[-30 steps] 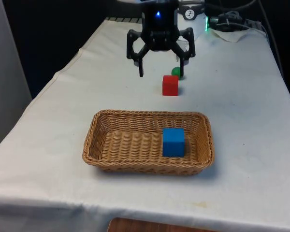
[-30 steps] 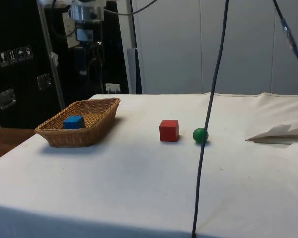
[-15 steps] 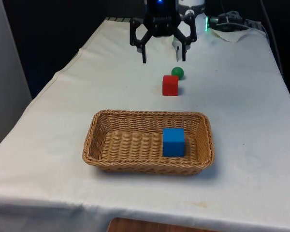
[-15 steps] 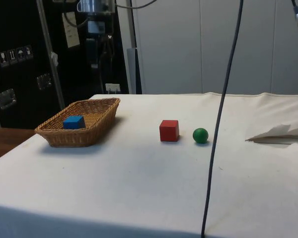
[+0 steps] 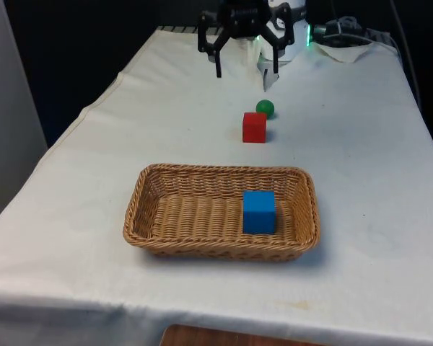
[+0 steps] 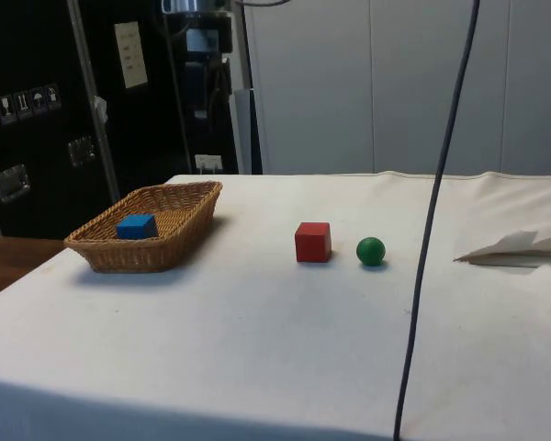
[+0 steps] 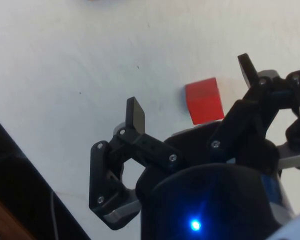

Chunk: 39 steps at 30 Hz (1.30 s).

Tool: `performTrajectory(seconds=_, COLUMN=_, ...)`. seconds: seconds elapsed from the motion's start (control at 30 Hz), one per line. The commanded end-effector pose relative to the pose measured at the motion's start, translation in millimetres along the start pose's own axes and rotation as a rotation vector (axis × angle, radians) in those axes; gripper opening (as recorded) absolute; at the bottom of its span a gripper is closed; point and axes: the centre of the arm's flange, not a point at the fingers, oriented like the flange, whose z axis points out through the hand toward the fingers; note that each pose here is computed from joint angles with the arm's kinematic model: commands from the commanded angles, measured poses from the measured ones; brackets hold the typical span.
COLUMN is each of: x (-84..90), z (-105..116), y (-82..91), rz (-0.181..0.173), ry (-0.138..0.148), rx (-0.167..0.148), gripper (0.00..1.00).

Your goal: Place all non-red objects into the basket.

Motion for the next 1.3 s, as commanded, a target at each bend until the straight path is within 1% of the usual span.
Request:
performTrajectory(seconds=0.0, x=-2.7, z=-1, y=-0.6, rz=-0.008, ry=0.004, rx=-0.009, gripper=1.00)
performTrajectory(seconds=0.2, x=-14.6, z=-3, y=-1.3, rz=-0.036, ry=-0.005, rx=-0.009, gripper=1.00)
performTrajectory(seconds=0.23, x=-13.8, z=-2, y=-0.7, rz=-0.032, ry=-0.011, rx=0.001, gripper=1.00)
performTrajectory(seconds=0.27, x=-16.8, z=-3, y=-2.0, rz=-0.039, ry=-0.006, rx=-0.008, gripper=1.00)
performTrajectory(seconds=0.4, x=-26.5, z=-3, y=-2.5, rz=-0.050, ry=-0.014, rx=-0.005, gripper=1.00)
performTrajectory(seconds=0.43, x=-32.1, z=-4, y=-2.8, rz=-0.054, ry=-0.019, rx=-0.004, gripper=1.00)
performTrajectory(seconds=0.47, x=-32.1, z=-4, y=-2.8, rz=-0.054, ry=-0.019, rx=-0.004, gripper=1.00)
performTrajectory(seconds=0.53, x=-41.0, z=-5, y=-3.5, rz=-0.059, ry=-0.026, rx=-0.003, gripper=1.00)
performTrajectory(seconds=0.57, x=-36.3, z=-3, y=-3.2, rz=-0.056, ry=-0.031, rx=0.007, gripper=1.00)
performTrajectory(seconds=0.6, x=-43.6, z=-5, y=-3.7, rz=-0.060, ry=-0.027, rx=-0.003, gripper=1.00)
performTrajectory(seconds=0.7, x=-52.6, z=-6, y=-4.7, rz=-0.065, ry=-0.032, rx=0.000, gripper=1.00)
performTrajectory(seconds=0.73, x=-58.3, z=-6, y=-5.4, rz=-0.070, ry=-0.037, rx=0.000, gripper=1.00)
performTrajectory(seconds=0.87, x=-69.1, z=-6, y=-6.3, rz=-0.077, ry=-0.044, rx=0.003, gripper=1.00)
performTrajectory(seconds=0.9, x=-66.6, z=-6, y=-6.6, rz=-0.077, ry=-0.050, rx=0.016, gripper=1.00)
performTrajectory(seconds=0.93, x=-71.7, z=-7, y=-6.7, rz=-0.079, ry=-0.046, rx=0.004, gripper=1.00)
performTrajectory(seconds=0.97, x=-76.3, z=-7, y=-7.4, rz=-0.084, ry=-0.050, rx=0.004, gripper=1.00)
performTrajectory(seconds=1.0, x=-76.3, z=-7, y=-7.4, rz=-0.084, ry=-0.050, rx=0.004, gripper=1.00)
performTrajectory(seconds=1.17, x=-86.4, z=-7, y=-7.5, rz=-0.117, ry=-0.059, rx=0.004, gripper=1.00)
performTrajectory(seconds=1.2, x=-85.1, z=-7, y=-8.1, rz=-0.111, ry=-0.063, rx=0.012, gripper=1.00)
performTrajectory(seconds=1.23, x=-87.7, z=-6, y=-6.7, rz=-0.123, ry=-0.061, rx=0.006, gripper=1.00)
performTrajectory(seconds=1.27, x=-89.4, z=-6, y=-6.0, rz=-0.127, ry=-0.061, rx=0.007, gripper=1.00)
